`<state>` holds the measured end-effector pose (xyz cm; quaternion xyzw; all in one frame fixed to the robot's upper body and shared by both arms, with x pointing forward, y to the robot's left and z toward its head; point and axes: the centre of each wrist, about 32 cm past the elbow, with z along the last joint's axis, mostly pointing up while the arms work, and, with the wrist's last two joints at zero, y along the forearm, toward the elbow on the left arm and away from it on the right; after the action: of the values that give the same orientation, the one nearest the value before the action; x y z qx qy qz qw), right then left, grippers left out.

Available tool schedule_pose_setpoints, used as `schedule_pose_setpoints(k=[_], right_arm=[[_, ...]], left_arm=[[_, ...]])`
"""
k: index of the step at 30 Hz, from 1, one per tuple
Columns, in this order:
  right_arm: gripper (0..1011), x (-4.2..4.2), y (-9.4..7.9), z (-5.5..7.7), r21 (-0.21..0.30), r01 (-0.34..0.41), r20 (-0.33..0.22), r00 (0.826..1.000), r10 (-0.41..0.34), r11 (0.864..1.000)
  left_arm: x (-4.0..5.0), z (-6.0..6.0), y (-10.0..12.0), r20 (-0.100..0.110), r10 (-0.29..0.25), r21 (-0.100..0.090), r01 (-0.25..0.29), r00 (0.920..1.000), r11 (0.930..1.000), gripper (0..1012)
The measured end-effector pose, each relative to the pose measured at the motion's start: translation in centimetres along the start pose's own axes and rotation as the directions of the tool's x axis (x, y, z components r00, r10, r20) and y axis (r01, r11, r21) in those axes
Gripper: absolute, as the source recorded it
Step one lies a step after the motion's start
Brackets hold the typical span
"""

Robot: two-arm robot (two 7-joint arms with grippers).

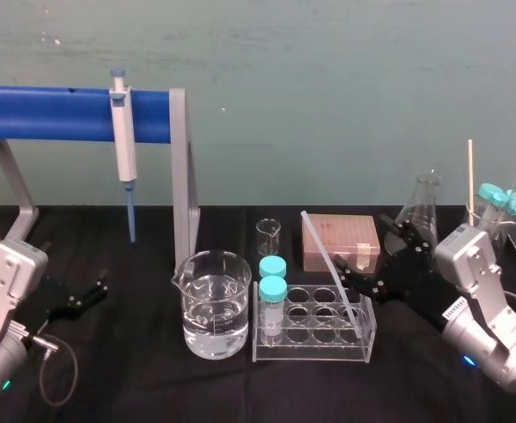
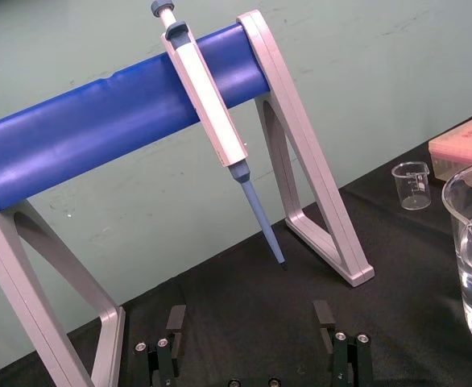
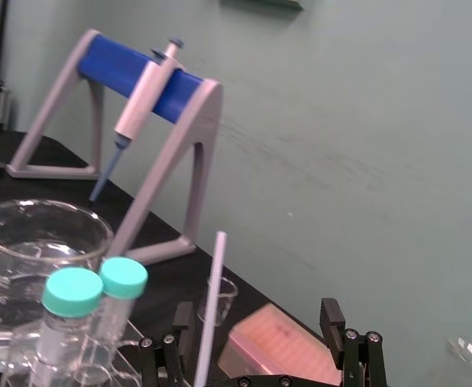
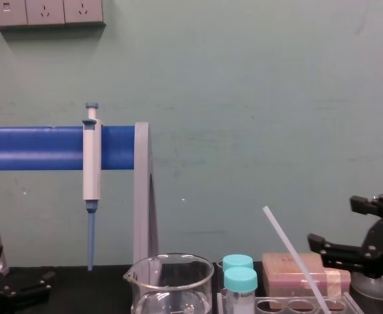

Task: Pick up the stirring rod with one hand, then place it down.

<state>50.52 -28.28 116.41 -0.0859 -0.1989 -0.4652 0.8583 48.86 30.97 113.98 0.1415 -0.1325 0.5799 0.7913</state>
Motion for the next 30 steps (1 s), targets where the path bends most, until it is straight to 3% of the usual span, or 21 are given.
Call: schedule_pose_setpoints(k=[12, 24, 30], right_arm=[[1000, 0.54, 2.0, -0.3, 0.032, -0.077, -0.027, 0.997, 0.078, 0.996], [1000, 2.27, 3.9, -1.6, 0.031, -0.148, -0.122, 0.981, 0.151, 0.988], [1000, 3.13, 5.1, -2.2, 0.045, -0.181, -0.185, 0.965, 0.186, 0.983]], left_arm=[[0.00, 0.0, 0.0, 0.000, 0.000, 0.000, 0.000, 1.0000, 1.0000, 1000], [0.00, 0.0, 0.0, 0.000, 0.000, 0.000, 0.000, 1.0000, 1.0000, 1000], [0.00, 0.0, 0.0, 0.000, 0.000, 0.000, 0.000, 1.0000, 1.0000, 1000]])
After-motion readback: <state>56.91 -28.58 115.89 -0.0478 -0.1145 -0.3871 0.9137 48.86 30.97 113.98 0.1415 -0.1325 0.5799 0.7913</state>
